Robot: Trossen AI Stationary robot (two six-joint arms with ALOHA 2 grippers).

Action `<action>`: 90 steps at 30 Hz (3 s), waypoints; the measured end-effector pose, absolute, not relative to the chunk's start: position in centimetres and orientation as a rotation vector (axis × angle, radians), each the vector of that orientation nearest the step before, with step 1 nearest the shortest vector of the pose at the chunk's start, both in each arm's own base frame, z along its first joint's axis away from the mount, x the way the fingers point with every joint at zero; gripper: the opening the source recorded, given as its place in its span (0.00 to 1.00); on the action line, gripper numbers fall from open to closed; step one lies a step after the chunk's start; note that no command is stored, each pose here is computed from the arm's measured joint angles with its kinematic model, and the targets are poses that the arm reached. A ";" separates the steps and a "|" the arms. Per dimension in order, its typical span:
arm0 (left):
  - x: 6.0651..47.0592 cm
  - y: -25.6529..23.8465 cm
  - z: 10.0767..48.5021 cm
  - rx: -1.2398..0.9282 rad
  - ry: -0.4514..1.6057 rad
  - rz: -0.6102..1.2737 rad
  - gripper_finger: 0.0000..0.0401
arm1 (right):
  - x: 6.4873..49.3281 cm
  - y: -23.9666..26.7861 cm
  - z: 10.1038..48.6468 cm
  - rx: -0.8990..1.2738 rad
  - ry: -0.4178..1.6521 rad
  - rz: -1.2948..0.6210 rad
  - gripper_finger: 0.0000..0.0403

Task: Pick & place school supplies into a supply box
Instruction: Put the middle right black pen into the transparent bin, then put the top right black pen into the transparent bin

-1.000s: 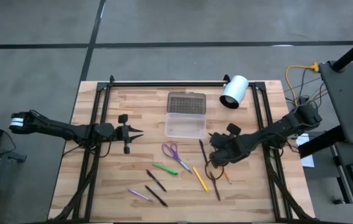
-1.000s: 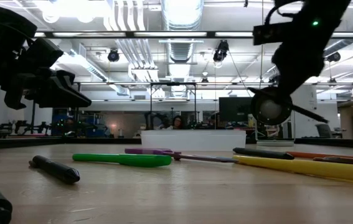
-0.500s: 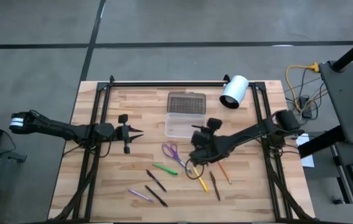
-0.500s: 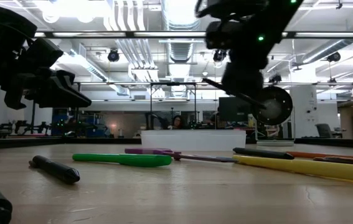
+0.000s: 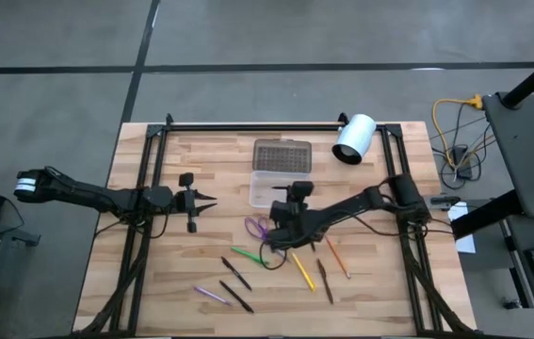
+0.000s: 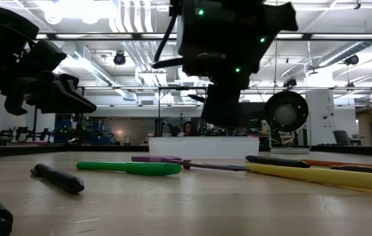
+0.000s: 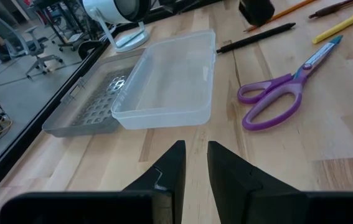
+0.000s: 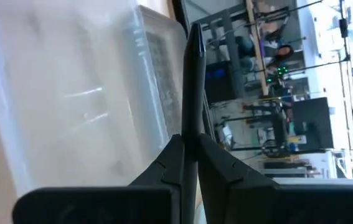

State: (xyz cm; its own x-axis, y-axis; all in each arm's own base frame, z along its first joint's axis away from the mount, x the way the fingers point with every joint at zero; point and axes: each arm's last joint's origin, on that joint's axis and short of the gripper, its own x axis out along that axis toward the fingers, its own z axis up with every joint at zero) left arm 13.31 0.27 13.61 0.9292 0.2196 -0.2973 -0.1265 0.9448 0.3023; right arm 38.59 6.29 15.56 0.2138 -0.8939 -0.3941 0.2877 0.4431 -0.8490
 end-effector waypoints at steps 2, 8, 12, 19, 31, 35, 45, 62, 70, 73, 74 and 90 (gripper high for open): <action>13.3 0.3 13.6 0.284 0.334 0.180 0.13 | 38.8 6.1 15.4 -0.735 1.029 -0.947 0.06; 13.3 0.3 13.6 0.283 0.334 0.180 0.13 | 39.2 5.3 15.3 -0.741 1.027 -0.978 0.12; 13.3 0.3 13.6 0.283 0.334 0.180 0.13 | 39.1 5.0 15.5 -0.741 1.031 -0.981 0.14; 13.3 0.3 13.6 0.283 0.334 0.180 0.13 | 39.1 5.0 15.6 -0.744 1.037 -0.976 0.17; 13.3 0.3 13.6 0.283 0.334 0.180 0.13 | 39.1 5.3 15.6 -0.776 1.056 -0.950 0.16; 13.3 0.3 13.6 0.283 0.335 0.180 0.13 | 39.0 5.9 15.6 -0.782 1.052 -0.934 0.17; 13.3 0.3 13.6 0.283 0.334 0.180 0.13 | 38.2 9.4 15.6 -0.954 1.090 -0.779 0.18; 13.3 0.3 13.6 0.283 0.335 0.180 0.13 | 35.9 16.1 15.9 -1.131 1.007 -0.609 0.18; 13.3 0.3 13.6 0.283 0.335 0.180 0.13 | 35.3 15.0 20.4 -0.610 0.743 -0.813 0.17; 13.3 0.3 13.6 0.283 0.335 0.180 0.13 | 34.9 13.2 23.2 -0.094 0.732 -0.817 0.16; 13.3 0.3 13.6 0.283 0.335 0.180 0.13 | 34.9 12.3 23.9 0.067 0.764 -0.803 0.15; 13.3 0.3 13.6 0.283 0.335 0.180 0.13 | 33.5 8.7 21.2 0.770 1.115 -0.825 0.19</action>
